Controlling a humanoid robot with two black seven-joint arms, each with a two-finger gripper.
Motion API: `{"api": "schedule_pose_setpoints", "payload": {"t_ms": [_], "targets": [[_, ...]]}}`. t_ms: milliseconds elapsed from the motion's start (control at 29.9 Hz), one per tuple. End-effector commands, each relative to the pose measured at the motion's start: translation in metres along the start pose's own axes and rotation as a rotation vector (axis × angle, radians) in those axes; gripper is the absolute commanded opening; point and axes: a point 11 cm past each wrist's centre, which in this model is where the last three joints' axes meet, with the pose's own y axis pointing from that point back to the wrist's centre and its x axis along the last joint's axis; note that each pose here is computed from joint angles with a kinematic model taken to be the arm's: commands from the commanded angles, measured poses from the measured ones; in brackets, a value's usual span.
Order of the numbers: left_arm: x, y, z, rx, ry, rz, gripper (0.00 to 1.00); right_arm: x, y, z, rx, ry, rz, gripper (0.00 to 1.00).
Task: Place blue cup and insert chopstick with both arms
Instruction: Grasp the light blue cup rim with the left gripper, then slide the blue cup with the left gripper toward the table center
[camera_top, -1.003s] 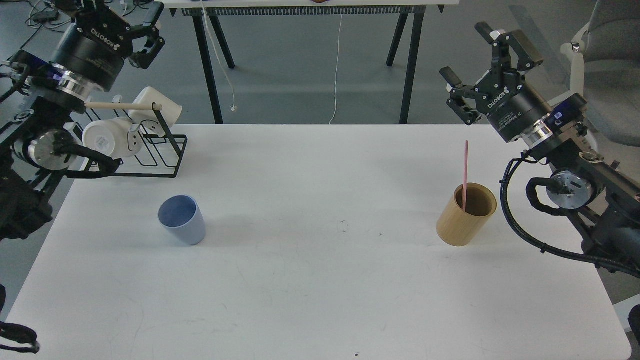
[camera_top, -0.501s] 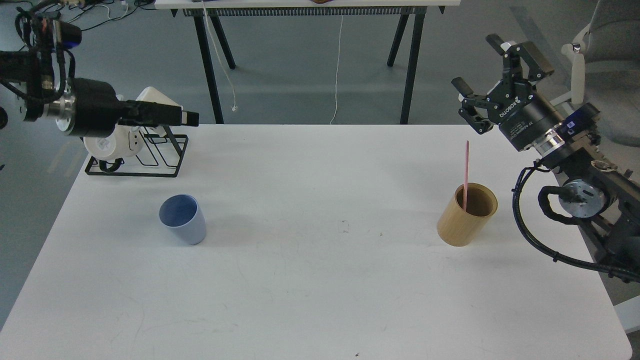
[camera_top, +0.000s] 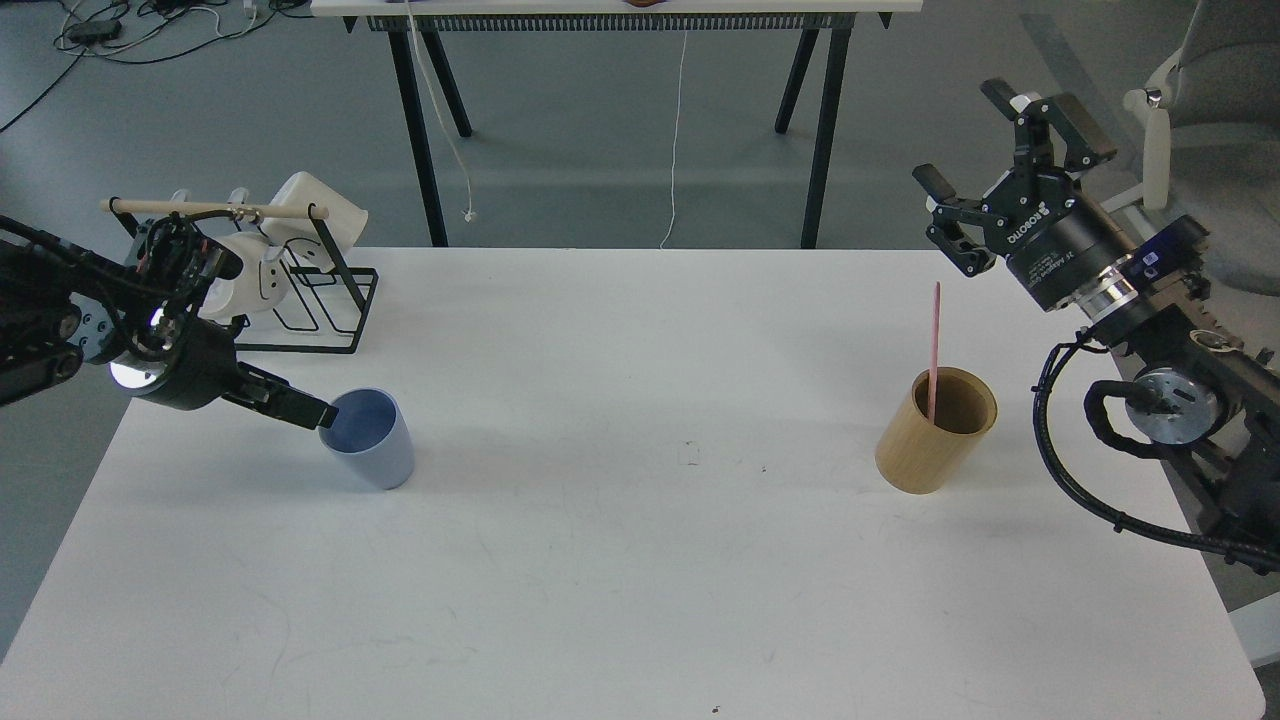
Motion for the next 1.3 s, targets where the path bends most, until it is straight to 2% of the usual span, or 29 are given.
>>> {"api": "schedule_pose_setpoints", "payload": {"t_ms": [0,267,501,669,869,969,1070,1136,1203,1270], "targets": [[-0.002,-0.008,-0.001,0.006,0.006,-0.009,0.98,0.003,0.002,-0.002,-0.002,0.007,0.004,0.96],[0.002,-0.01,0.002,-0.005,0.011,0.003,0.98,0.004,0.006,0.001,-0.01,0.005,0.011,0.96],[0.007,-0.026,0.008,-0.009,-0.001,0.015,0.96,0.008,0.008,-0.003,-0.008,0.014,0.018,0.96],[0.007,-0.026,0.005,-0.001,0.003,0.023,0.9,0.01,0.01,-0.003,-0.01,0.018,0.023,0.96],[0.002,-0.033,0.003,0.004,-0.002,0.029,0.57,0.011,0.012,-0.001,-0.016,0.015,0.027,0.96],[-0.001,-0.035,0.002,0.005,-0.004,0.033,0.46,0.011,0.013,0.0,-0.017,0.016,0.028,0.96],[-0.001,-0.037,0.002,0.005,-0.022,0.06,0.28,0.012,0.015,0.0,-0.02,0.017,0.031,0.96],[0.0,-0.038,0.002,0.005,-0.033,0.079,0.25,0.013,0.015,0.0,-0.02,0.018,0.032,0.96],[0.0,-0.037,0.003,0.002,-0.036,0.078,0.07,0.013,0.016,0.0,-0.02,0.018,0.033,0.96],[-0.001,-0.035,0.002,0.0,-0.03,0.081,0.0,0.013,0.016,0.0,-0.02,0.018,0.033,0.96]]}}
